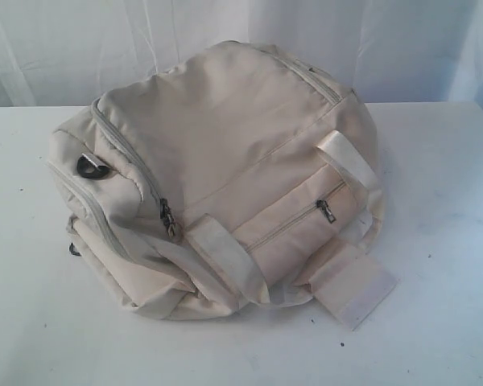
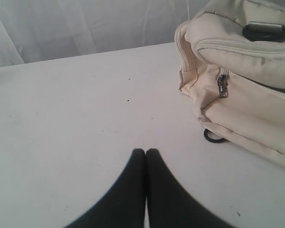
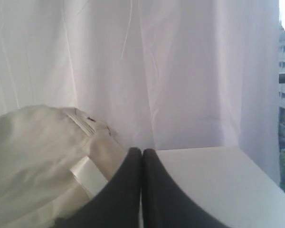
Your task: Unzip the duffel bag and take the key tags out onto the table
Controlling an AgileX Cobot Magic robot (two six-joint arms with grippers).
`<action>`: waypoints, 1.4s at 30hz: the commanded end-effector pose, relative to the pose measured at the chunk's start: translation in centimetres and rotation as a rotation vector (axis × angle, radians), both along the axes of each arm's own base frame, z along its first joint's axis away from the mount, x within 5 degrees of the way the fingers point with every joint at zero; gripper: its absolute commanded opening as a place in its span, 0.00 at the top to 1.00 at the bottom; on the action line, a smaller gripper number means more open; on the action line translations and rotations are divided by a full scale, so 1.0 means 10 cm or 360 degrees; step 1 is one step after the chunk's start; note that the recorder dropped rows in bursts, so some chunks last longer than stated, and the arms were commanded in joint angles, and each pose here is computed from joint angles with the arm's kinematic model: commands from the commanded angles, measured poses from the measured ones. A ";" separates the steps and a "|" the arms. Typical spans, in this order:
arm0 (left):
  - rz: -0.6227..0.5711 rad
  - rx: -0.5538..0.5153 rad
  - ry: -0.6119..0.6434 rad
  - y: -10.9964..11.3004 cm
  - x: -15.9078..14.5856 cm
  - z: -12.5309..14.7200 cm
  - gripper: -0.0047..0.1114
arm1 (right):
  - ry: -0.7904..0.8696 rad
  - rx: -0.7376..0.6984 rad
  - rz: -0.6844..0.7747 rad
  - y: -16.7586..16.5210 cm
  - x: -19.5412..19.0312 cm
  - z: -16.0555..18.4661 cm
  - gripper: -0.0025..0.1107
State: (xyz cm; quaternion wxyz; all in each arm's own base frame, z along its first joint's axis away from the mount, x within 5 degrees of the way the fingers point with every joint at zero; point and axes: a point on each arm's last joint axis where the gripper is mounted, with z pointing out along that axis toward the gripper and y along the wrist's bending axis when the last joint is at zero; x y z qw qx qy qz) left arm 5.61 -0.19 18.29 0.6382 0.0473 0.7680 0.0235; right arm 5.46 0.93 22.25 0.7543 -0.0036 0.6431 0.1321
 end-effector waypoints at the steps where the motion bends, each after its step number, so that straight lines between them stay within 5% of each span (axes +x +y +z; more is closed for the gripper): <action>1: -0.0006 0.0008 -0.0019 0.00 0.00 0.00 0.96 | 0.0011 0.0571 0.0086 -0.02 -0.01 0.03 0.98; 6: 0.0000 -0.0017 -0.0089 0.00 0.01 0.04 0.96 | 0.0120 0.1016 0.0177 -0.01 -0.01 0.02 0.98; 13: 0.0041 -0.0353 -0.0346 0.01 0.01 0.19 0.96 | 0.0454 0.0868 0.0171 0.05 -0.03 -0.03 0.98; 18: 0.0001 -0.0807 -0.0736 0.03 -0.02 0.42 0.96 | 0.0265 0.0624 0.0158 0.04 -0.03 0.28 0.98; 23: -0.0103 -0.1060 -0.1055 0.04 -0.10 0.60 0.96 | -0.0047 0.0370 0.0102 0.00 -0.07 0.63 0.98; 28: -0.0004 -0.1048 -0.0628 0.01 -0.05 0.77 0.96 | 0.0406 0.0150 0.0161 0.09 0.03 0.66 0.98; 31: 0.0061 -0.0699 -0.0454 0.02 0.00 1.10 0.96 | 0.0712 -0.0042 0.0211 0.16 0.20 0.68 0.98; 36: 0.0168 -0.0413 -0.0010 0.05 0.28 1.58 0.96 | 0.0995 -0.0237 0.0521 0.40 0.54 0.82 0.98; 39: -0.0233 -0.0122 0.0415 -0.17 0.47 1.80 0.96 | 0.1012 -0.0337 0.0840 0.59 0.71 0.90 0.98; 42: -0.1003 0.0071 0.0906 -0.53 0.65 1.94 0.96 | 0.0989 -0.0349 0.1072 0.74 0.91 0.97 0.98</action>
